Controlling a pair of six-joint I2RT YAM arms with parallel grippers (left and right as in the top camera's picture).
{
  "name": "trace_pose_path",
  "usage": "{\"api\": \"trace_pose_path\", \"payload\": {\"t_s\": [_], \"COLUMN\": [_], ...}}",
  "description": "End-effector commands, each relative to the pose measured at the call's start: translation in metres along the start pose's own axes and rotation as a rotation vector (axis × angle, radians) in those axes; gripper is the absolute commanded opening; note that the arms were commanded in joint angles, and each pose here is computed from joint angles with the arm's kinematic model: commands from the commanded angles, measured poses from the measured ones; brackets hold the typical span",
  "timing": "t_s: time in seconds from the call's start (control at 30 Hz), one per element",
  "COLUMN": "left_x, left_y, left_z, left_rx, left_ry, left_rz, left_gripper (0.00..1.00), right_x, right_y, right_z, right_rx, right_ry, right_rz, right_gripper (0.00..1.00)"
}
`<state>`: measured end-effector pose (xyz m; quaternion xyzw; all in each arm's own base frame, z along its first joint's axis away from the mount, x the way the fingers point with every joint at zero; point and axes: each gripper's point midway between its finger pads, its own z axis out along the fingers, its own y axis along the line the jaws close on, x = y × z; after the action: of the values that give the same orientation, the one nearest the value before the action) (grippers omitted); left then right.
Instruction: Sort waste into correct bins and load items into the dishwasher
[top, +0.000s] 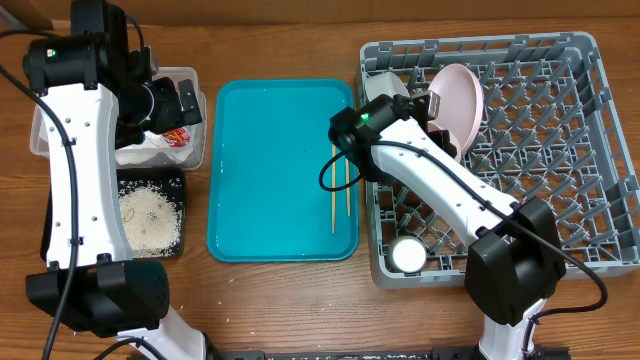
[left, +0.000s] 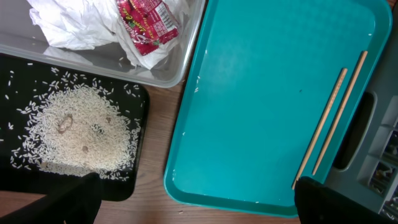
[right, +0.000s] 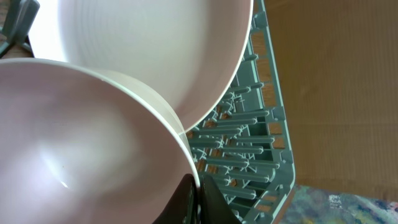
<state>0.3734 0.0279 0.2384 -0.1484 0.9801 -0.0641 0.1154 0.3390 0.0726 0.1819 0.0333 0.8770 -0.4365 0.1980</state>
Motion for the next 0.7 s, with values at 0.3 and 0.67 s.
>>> {"api": "trace_pose_path", "payload": {"t_s": [0.3, 0.67], "left_x": [-0.002, -0.002], "left_y": [-0.002, -0.002], "left_z": [-0.009, -0.009], "left_rx": [0.006, 0.006], "left_ry": [-0.03, -0.03], "left_rz": [0.008, 0.008], "left_gripper": [1.0, 1.0], "right_x": [-0.022, -0.026], "right_y": [-0.009, -0.008], "right_z": [-0.02, -0.028], "right_rx": [0.085, 0.107], "right_ry": [-0.178, -0.218], "right_rz": [-0.052, -0.145], "right_gripper": [0.04, 0.04]}}
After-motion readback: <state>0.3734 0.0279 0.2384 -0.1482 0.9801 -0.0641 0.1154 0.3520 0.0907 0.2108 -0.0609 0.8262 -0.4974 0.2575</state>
